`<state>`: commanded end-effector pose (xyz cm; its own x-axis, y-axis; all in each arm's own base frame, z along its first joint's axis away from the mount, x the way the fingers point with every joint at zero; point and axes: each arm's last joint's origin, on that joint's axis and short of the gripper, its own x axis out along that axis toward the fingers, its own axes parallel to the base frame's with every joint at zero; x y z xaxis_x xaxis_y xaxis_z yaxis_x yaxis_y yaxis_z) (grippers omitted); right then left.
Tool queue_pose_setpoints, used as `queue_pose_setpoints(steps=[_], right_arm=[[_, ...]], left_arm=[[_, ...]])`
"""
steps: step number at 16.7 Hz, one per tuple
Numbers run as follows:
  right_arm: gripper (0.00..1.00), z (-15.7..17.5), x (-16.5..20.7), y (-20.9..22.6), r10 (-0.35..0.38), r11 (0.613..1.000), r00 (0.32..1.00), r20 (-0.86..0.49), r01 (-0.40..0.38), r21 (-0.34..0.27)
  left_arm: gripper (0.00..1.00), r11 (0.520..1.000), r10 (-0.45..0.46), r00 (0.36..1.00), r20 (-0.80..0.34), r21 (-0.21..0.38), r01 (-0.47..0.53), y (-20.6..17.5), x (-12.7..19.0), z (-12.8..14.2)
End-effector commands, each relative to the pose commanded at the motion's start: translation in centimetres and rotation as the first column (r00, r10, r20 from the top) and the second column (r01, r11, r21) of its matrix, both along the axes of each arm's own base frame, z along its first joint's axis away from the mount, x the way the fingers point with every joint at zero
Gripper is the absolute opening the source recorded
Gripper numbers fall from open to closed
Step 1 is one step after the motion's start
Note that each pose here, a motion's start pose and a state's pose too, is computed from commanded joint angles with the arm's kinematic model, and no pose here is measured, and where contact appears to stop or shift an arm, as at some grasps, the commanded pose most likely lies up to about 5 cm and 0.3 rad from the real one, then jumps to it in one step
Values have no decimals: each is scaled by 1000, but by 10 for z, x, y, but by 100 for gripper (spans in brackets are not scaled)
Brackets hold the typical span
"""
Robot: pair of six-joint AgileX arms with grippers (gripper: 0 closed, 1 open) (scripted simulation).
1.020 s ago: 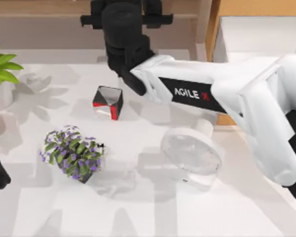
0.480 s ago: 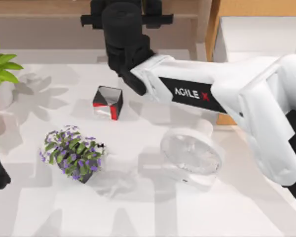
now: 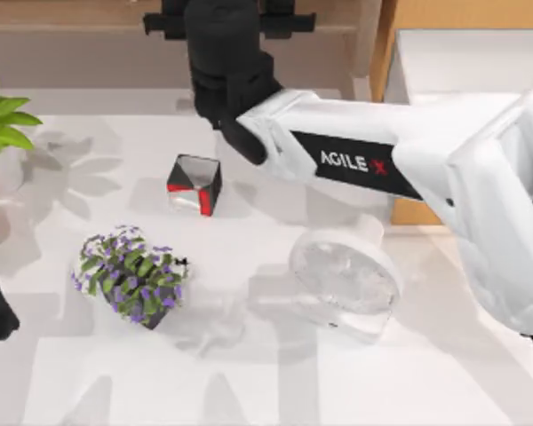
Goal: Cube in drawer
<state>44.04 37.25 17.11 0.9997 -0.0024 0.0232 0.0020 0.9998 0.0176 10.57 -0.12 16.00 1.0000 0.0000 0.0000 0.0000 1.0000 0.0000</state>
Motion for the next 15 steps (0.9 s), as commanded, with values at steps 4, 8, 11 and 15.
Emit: queue_pose_setpoints(steps=[4,8,11,15], right_arm=[[0,0,-10,1,-1,1000,1000,-19,1,-11],[0,-2,-8,-1,-6,1000,1000,-23,6,-13],[0,2,-8,-2,3,1000,999,-34,-4,-22],[0,25,-7,-11,57,995,992,-114,-65,-70]], left_arm=[[100,1000,0,1000,0,0,0,0,0,0],[100,1000,0,1000,0,0,0,0,0,0],[100,1000,0,1000,0,0,0,0,0,0],[100,1000,0,1000,0,0,0,0,0,0]])
